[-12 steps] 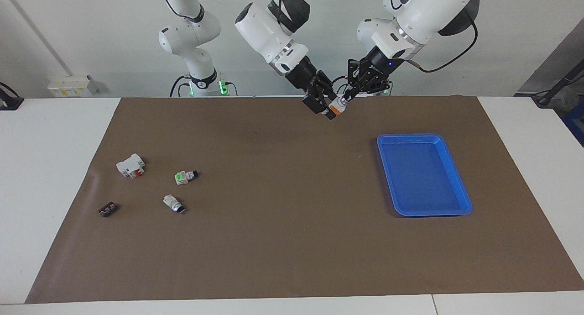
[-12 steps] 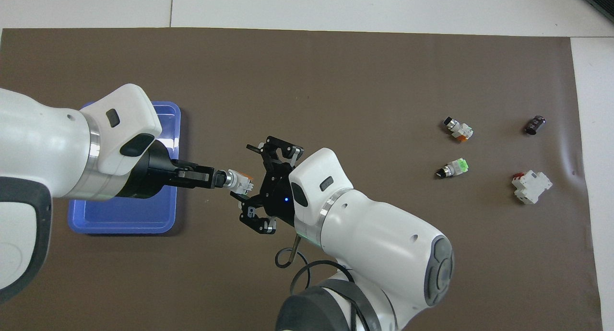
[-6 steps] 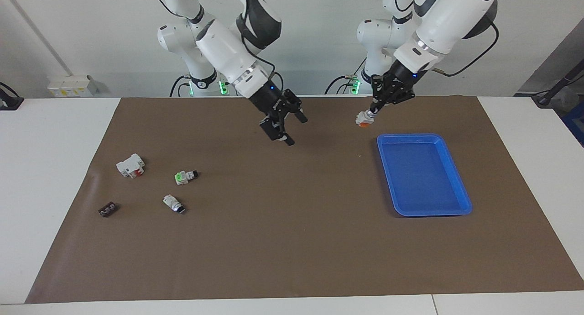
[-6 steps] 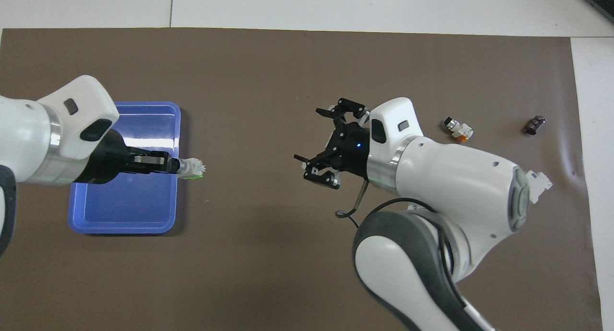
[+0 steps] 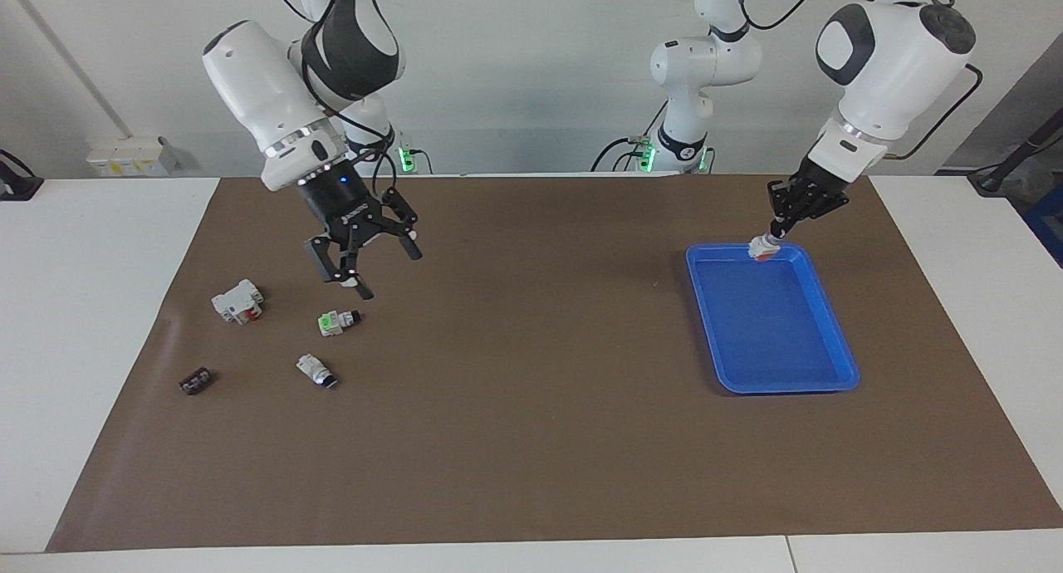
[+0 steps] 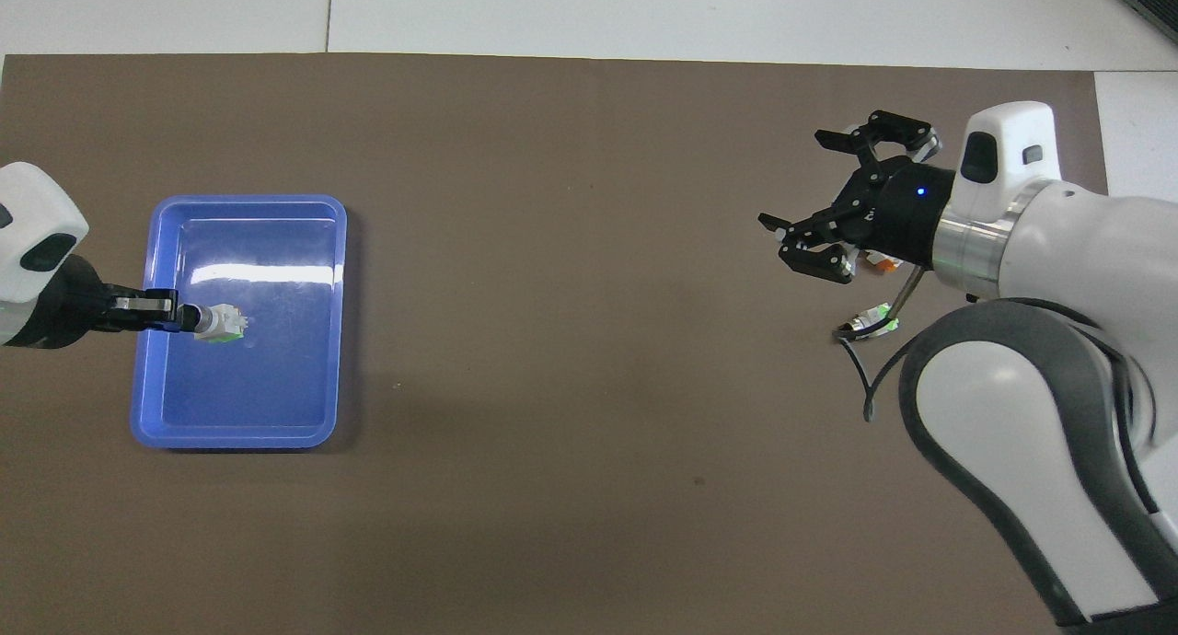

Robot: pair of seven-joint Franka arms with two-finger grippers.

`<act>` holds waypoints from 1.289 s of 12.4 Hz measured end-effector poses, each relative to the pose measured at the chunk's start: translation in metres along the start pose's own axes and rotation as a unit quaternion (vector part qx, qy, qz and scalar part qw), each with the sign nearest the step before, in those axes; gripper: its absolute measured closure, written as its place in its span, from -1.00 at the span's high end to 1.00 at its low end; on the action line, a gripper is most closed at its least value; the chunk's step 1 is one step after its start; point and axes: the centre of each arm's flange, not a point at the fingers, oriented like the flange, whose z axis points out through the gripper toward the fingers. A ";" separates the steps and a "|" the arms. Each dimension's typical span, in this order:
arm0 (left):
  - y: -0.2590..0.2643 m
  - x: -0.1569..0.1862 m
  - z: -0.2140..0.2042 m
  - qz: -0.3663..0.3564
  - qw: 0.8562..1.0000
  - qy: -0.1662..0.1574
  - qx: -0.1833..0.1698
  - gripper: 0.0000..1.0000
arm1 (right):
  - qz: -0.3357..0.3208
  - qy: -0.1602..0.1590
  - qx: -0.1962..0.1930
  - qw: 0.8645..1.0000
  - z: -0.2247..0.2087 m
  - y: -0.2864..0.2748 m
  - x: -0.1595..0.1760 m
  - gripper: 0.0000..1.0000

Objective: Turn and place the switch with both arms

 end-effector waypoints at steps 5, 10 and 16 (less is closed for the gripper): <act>-0.059 0.027 0.090 0.030 0.999 -0.007 0.034 -0.80 | 0.191 -0.164 -0.108 0.962 -0.010 0.018 -0.018 1.00; -0.072 0.022 0.100 0.059 0.998 -0.012 0.033 -0.39 | 0.416 -0.255 -0.166 0.857 -0.035 0.030 -0.036 1.00; -0.047 0.060 -0.011 0.076 0.996 -0.044 0.023 -0.23 | 0.494 -0.330 -0.167 0.787 -0.086 0.046 -0.042 1.00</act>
